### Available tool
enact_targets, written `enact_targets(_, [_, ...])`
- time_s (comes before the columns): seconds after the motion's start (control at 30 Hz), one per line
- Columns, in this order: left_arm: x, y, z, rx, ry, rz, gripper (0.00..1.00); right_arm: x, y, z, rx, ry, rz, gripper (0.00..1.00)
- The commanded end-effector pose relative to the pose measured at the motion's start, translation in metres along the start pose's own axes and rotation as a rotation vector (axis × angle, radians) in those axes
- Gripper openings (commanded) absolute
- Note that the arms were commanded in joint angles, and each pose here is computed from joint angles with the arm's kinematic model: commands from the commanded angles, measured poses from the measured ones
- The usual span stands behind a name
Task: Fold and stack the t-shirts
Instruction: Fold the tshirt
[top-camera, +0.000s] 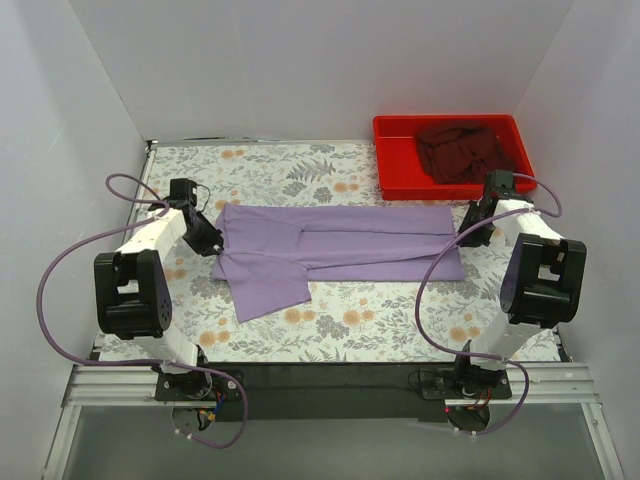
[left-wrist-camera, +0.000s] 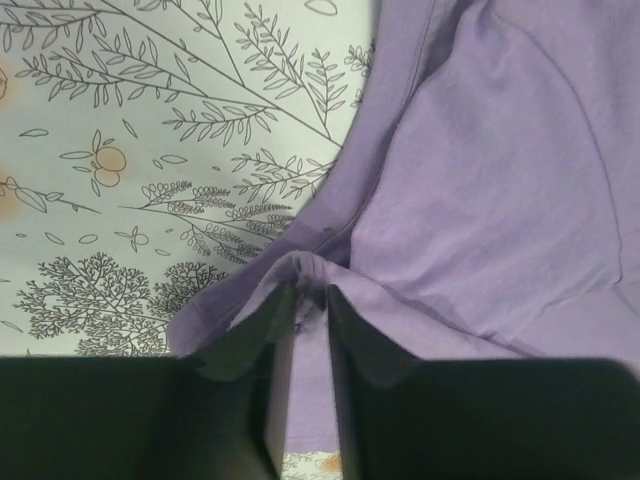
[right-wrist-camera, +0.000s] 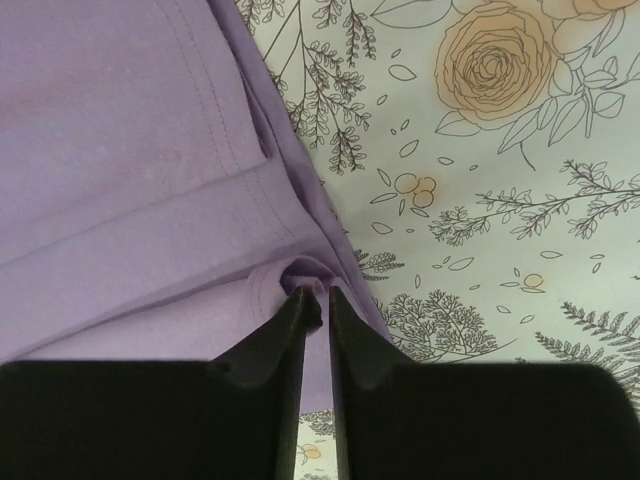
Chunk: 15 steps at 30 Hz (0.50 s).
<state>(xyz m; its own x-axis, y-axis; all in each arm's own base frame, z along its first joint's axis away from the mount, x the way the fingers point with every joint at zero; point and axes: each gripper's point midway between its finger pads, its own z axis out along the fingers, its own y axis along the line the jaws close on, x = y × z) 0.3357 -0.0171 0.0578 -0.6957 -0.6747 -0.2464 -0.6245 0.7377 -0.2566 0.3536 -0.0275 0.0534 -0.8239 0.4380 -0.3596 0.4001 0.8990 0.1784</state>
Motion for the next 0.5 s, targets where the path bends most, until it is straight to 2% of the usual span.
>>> enact_targets(0.0, [-0.017, -0.008, -0.005, 0.044, -0.072, 0.003, 0.21, -0.015, -0.002, -0.002, 0.003, -0.062, 0.006, 0.22])
enact_targets(0.03, [-0.019, -0.010, -0.008, 0.047, -0.082, 0.006, 0.25, -0.016, -0.001, -0.005, 0.000, -0.068, 0.000, 0.35])
enact_targets(0.07, [-0.020, -0.010, -0.013, 0.049, -0.096, 0.007, 0.30, -0.017, 0.002, -0.008, -0.015, -0.073, -0.009, 0.41])
enact_targets(0.1, [-0.023, -0.011, -0.018, 0.051, -0.111, 0.006, 0.41, -0.020, 0.004, -0.014, -0.022, -0.089, -0.025, 0.46])
enact_targets(0.13, [-0.024, -0.011, -0.023, 0.055, -0.119, 0.007, 0.48, -0.018, 0.006, -0.017, -0.027, -0.092, -0.034, 0.56])
enact_targets(0.17, [-0.027, -0.007, -0.026, 0.035, -0.144, 0.007, 0.54, -0.017, 0.008, -0.020, -0.030, -0.096, -0.040, 0.60])
enact_targets(0.2, [-0.031, -0.007, -0.035, 0.038, -0.175, 0.008, 0.64, -0.018, 0.010, -0.029, -0.039, -0.118, -0.052, 0.63])
enact_targets(0.27, [-0.026, 0.000, -0.043, 0.017, -0.180, 0.008, 0.70, -0.006, 0.024, -0.040, -0.095, -0.122, -0.078, 0.70])
enact_targets(0.33, [-0.021, 0.004, -0.059, 0.012, -0.218, 0.008, 0.72, 0.012, 0.040, -0.044, -0.135, -0.108, -0.121, 0.74])
enact_targets(0.4, [-0.002, 0.003, -0.070, 0.032, -0.221, 0.029, 0.72, 0.033, 0.050, -0.051, -0.161, -0.109, -0.171, 0.75])
enact_targets(0.47, [0.031, 0.007, -0.068, 0.020, -0.176, 0.060, 0.72, 0.063, 0.069, -0.057, -0.200, -0.101, -0.259, 0.75])
